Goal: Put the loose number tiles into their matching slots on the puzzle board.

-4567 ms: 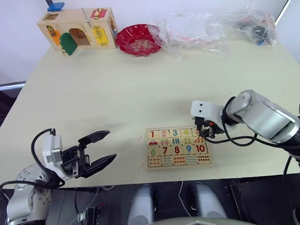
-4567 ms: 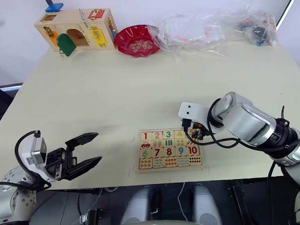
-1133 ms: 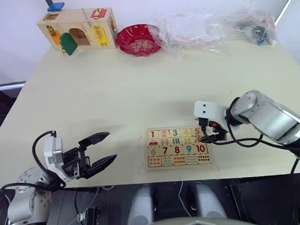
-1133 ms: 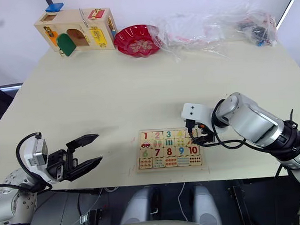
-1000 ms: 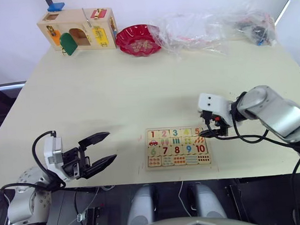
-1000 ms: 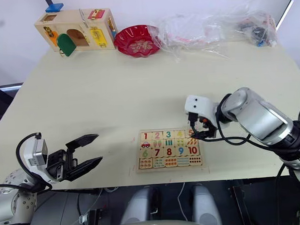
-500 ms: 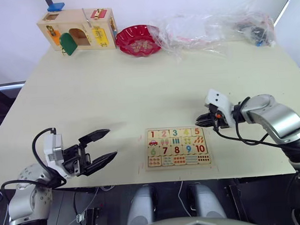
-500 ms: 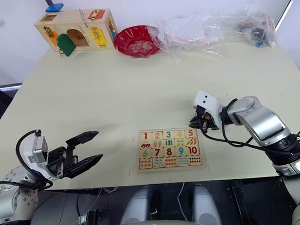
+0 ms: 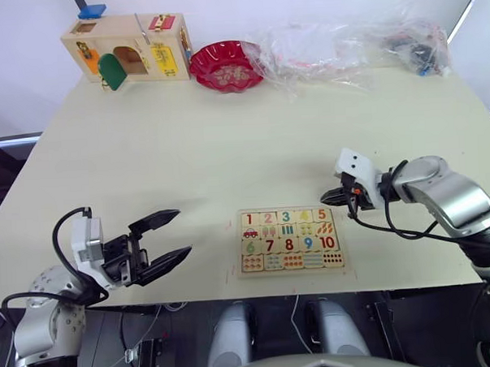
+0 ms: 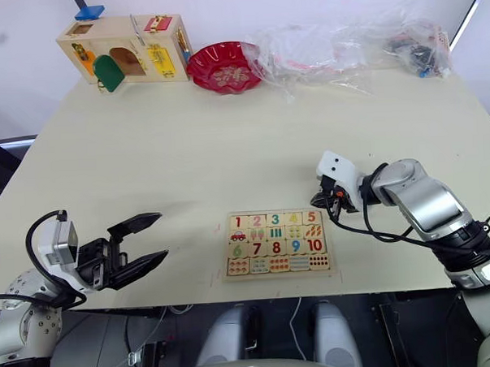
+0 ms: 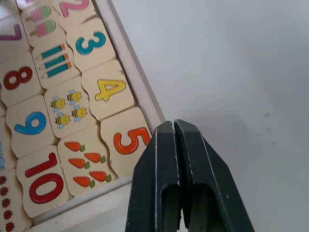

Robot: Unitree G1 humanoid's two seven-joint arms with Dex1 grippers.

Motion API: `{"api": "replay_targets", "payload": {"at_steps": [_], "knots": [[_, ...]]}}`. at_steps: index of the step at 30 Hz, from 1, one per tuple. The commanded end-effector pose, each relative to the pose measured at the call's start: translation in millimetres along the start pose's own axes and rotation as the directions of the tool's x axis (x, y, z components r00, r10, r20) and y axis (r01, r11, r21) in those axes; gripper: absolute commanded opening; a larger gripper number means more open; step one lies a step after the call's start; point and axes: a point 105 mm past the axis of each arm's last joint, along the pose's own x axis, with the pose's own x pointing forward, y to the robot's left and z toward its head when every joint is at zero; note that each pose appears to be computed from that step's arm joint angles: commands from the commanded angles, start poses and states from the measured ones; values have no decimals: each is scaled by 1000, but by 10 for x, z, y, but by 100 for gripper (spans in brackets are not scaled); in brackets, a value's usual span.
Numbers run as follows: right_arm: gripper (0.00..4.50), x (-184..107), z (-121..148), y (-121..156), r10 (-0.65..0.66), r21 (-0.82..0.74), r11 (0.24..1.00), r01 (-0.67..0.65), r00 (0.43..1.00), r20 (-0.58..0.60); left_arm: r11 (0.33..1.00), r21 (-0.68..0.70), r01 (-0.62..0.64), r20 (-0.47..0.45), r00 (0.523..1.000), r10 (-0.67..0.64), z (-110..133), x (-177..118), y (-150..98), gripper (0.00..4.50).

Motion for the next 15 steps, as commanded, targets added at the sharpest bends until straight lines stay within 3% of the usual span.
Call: {"api": "replay_targets", "payload": {"at_steps": [1, 15], "knots": [[5, -5, 34, 11, -3, -34, 999, 3, 1000, 7, 1000, 7, 7, -6, 1000, -7, 17, -9, -17, 450], [5, 49, 6, 87, 29, -51, 998, -29, 1000, -10, 1000, 4, 4, -8, 1000, -4, 9, -18, -36, 450]]}}
